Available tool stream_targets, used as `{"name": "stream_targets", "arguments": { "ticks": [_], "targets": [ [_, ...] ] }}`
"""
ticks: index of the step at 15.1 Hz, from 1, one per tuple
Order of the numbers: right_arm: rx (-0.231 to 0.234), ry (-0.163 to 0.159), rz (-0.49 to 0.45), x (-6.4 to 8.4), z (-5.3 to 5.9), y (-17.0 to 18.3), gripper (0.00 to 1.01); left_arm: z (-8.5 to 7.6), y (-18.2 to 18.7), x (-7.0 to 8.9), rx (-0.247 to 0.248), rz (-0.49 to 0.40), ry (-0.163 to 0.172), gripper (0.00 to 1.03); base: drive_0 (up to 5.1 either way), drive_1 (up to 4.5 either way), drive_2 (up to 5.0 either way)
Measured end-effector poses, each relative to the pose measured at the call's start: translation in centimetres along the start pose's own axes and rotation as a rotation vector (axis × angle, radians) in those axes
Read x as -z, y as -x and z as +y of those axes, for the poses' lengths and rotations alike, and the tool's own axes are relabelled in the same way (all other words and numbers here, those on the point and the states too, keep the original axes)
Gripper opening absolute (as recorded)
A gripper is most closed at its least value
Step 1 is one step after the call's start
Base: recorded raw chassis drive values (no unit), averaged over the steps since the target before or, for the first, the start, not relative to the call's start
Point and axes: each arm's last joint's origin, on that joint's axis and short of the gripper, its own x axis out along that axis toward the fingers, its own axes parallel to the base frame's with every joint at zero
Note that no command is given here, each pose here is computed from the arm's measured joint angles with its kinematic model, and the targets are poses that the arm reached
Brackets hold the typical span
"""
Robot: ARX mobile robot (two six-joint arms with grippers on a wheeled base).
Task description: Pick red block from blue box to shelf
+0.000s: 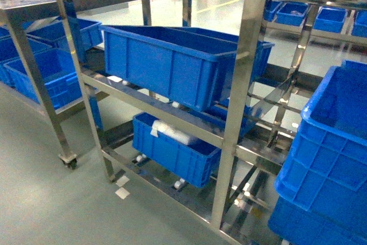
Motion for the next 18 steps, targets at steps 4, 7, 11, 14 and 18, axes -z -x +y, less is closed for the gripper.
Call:
{"name": "stream_targets", "arguments": {
  "ticks": [4, 7, 11, 14, 18],
  "targets": [
    [0.000, -0.002, 0.004, 0.05, -0.01, -0.03, 0.26, 0.00, 0.00, 0.00, 0.000, 0.000, 0.000, 0.98, -1.6, 2.01, -5.2],
    [0.001, -0.001, 0.004, 0.04, -0.01, -0.03, 0.26, 0.00, 0.00, 0.00, 0.000, 0.000, 0.000, 0.98, -1.7, 0.65, -4.0],
    [0.000, 0.000, 0.000, 0.00, 0.01, 0.00, 0.26, 0.00, 0.00, 0.00, 0.000, 0.000, 0.000, 0.98, -1.7, 0.65, -4.0],
    [0.000, 0.000, 0.002, 0.02, 0.00, -0.02, 0.26, 0.00, 0.00, 0.00, 0.000, 0.000, 0.000, 0.98, -1.7, 0.65, -4.0],
    [0.000, -0.001, 0.002, 0.03, 0.00, -0.02, 0.26, 0.00, 0.00, 0.00, 0.000, 0.000, 0.000, 0.98, -1.7, 0.65, -4.0]
  ]
}}
